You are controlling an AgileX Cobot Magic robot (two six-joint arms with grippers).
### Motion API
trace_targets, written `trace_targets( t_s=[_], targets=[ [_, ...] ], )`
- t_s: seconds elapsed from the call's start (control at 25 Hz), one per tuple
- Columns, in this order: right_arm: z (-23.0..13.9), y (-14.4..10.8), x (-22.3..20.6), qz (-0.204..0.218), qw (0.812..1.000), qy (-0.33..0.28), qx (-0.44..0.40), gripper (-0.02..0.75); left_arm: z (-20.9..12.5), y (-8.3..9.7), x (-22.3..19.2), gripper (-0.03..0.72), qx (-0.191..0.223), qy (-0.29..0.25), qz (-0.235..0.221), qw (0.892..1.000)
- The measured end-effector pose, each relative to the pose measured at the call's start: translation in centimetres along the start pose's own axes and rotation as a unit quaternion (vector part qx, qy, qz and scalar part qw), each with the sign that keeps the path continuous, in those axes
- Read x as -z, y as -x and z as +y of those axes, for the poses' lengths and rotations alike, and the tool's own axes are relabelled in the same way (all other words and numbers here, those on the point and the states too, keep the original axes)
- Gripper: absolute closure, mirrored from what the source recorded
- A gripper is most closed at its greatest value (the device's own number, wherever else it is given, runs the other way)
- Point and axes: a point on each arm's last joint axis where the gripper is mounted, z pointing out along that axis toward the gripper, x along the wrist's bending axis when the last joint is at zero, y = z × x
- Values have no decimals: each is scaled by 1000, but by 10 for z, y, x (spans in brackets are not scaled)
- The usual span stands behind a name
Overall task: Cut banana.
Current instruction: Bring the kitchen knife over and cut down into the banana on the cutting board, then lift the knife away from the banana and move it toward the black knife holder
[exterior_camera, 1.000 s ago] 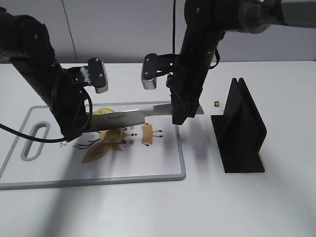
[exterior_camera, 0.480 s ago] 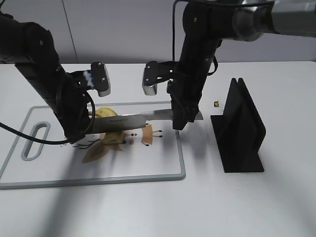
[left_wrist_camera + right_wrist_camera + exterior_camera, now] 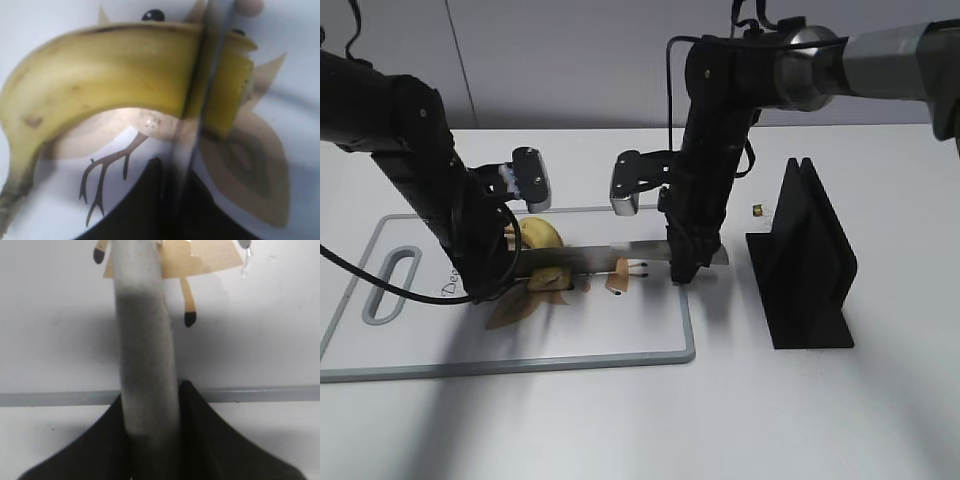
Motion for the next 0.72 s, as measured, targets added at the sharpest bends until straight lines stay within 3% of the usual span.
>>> trace_targets(
  t_s=[0.72],
  targets=[
    [5,-4,22,-19,1000,21,2,546,3,4,27,666,-10,11,20,1000]
  ],
)
